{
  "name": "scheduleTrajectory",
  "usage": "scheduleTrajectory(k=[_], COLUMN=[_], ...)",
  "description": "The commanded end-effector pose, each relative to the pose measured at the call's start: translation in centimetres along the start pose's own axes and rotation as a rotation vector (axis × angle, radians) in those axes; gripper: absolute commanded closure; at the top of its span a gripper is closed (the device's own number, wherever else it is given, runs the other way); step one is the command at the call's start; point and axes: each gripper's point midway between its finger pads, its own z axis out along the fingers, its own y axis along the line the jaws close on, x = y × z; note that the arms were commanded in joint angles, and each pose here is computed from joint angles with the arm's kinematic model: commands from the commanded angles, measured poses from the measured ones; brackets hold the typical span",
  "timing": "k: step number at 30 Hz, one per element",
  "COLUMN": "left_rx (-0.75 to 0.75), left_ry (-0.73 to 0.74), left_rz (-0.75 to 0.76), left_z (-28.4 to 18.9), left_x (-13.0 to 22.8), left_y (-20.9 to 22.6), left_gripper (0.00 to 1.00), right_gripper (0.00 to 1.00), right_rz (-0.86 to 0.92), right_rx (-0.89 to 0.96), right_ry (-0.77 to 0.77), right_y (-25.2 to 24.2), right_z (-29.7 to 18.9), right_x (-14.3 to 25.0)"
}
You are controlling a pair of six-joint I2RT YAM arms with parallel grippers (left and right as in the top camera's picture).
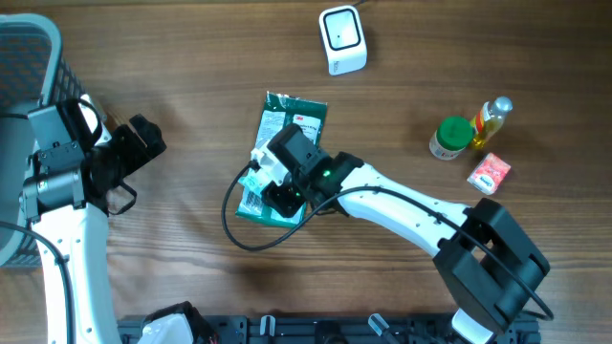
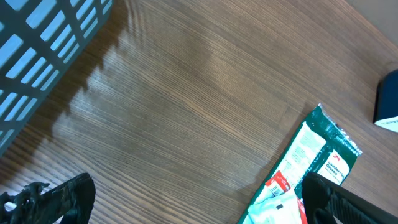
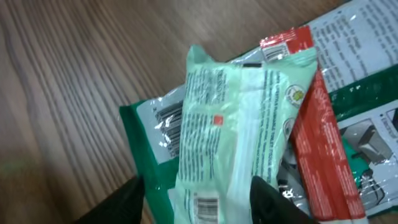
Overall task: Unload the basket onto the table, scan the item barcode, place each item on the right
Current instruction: 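Move the right gripper to the pile and grasp the wipes packet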
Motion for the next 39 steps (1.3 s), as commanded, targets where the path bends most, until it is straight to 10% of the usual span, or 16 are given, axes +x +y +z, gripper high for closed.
scheduleTrajectory(k=[1, 7, 13, 18, 24, 27, 35, 39], left_rx=[0.013, 0.013, 0.013, 0.013, 0.013, 0.013, 0.013, 0.013], left_ry=[0.001, 0.001, 0.001, 0.001, 0.001, 0.001, 0.001, 0.001], left_rz=[0.023, 0.023, 0.023, 0.023, 0.023, 0.023, 0.023, 0.023], left_z=[0.0, 0.0, 0.0, 0.0, 0.0, 0.0, 0.0, 0.0], left_x=[0.0, 0.0, 0.0, 0.0, 0.0, 0.0, 0.0, 0.0], left_y=[-0.3, -0.3, -0.3, -0.3, -0.3, -0.3, -0.3, -0.3], left_gripper=[0.0, 0.0, 0.0, 0.0, 0.0, 0.0, 0.0, 0.0], right_gripper=[0.4, 0.37, 0.41, 0.41, 0.66, 0.96, 0.96, 0.91], right_rz=[0.003, 0.082, 0.158, 0.135, 0.12, 0.219, 0.419, 0.353], right_rx=[0.048, 0.167, -0.398, -0.039, -0.143, -0.234, -0.335, -0.347], right_ry=[-0.019, -0.006, 0.101, -0.029, -0.09, -0.047, 0.255, 0.069], right_y=[-1.0, -3.1, 6.5, -0.2, 1.1, 2.8, 3.1, 3.0], right_z=[0.9, 1.0, 0.6, -2.5, -2.4, -0.9, 6.4, 1.6], right_x=[-0.3, 0.4, 2.1, -1.2, -2.7, -2.1, 5.9, -1.0])
